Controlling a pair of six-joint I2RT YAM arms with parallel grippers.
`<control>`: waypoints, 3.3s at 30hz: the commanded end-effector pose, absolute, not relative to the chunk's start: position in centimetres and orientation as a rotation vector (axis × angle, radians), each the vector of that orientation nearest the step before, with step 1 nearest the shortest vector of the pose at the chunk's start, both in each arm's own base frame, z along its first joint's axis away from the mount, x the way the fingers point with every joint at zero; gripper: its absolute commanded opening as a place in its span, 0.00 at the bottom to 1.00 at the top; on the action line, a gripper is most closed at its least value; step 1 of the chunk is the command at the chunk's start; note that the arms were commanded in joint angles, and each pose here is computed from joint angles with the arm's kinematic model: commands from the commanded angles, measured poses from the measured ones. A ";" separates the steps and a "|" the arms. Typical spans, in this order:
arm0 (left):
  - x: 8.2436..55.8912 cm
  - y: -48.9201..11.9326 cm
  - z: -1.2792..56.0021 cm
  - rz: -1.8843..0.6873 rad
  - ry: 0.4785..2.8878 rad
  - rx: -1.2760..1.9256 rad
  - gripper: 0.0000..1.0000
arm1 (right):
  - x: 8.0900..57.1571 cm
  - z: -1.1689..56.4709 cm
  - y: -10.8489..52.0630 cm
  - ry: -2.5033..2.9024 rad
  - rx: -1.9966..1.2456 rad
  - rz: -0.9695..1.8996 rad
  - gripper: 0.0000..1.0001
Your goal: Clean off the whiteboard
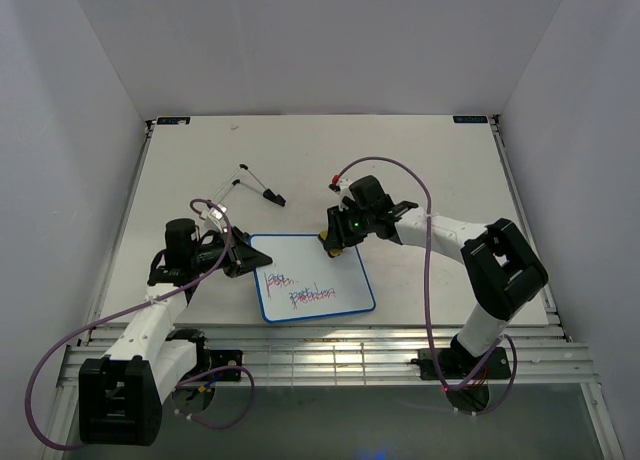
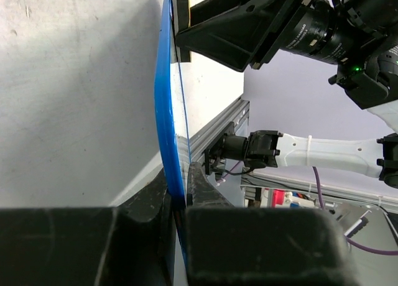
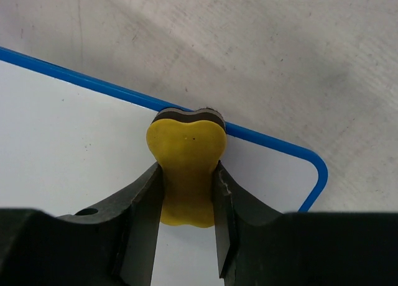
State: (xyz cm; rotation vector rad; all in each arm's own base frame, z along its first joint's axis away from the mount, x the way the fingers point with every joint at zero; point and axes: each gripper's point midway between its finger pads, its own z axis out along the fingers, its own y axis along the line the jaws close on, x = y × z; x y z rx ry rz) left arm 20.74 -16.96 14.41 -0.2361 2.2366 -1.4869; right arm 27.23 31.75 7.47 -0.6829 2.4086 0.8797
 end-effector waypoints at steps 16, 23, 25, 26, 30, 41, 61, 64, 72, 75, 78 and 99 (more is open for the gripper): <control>22.0 -17.1 16.1 -1.375 2.149 -0.017 0.00 | 16.0 4.1 29.5 2.532 -0.879 0.784 0.08; 22.1 -17.0 16.0 -1.364 2.163 -0.023 0.00 | 16.0 2.9 26.1 2.566 -0.799 0.725 0.08; 22.2 -17.0 16.0 -1.359 2.159 -0.023 0.00 | 15.9 3.2 26.0 2.563 -0.809 0.724 0.08; 22.2 -17.0 16.1 -1.358 2.157 -0.021 0.00 | 16.0 3.5 26.2 2.557 -0.810 0.727 0.08; 22.0 -17.0 16.4 -1.357 2.137 -0.011 0.00 | 15.8 5.0 28.0 2.521 -0.829 0.834 0.08; 22.1 -16.9 16.3 -1.344 2.135 -0.027 0.00 | 13.0 10.0 34.5 2.318 -0.965 0.943 0.08; 22.4 -16.6 15.1 -1.327 2.195 -0.092 0.00 | 16.4 6.3 26.7 2.373 -0.693 0.508 0.08; 22.4 -16.6 14.7 -1.322 2.219 -0.110 0.00 | 17.0 6.0 26.3 2.381 -0.674 0.495 0.08; 22.8 -16.3 13.5 -1.287 2.279 -0.172 0.00 | 15.3 8.3 30.9 2.291 -0.742 0.754 0.08; 22.9 -16.2 13.2 -1.272 2.289 -0.182 0.00 | 14.2 9.0 33.0 2.286 -0.795 0.805 0.08; 23.0 -16.2 13.0 -1.263 2.298 -0.196 0.00 | 12.8 9.6 35.0 2.289 -0.848 0.845 0.08; 23.1 -16.1 12.8 -1.259 2.307 -0.206 0.00 | 13.6 5.9 31.3 2.383 -0.761 0.561 0.08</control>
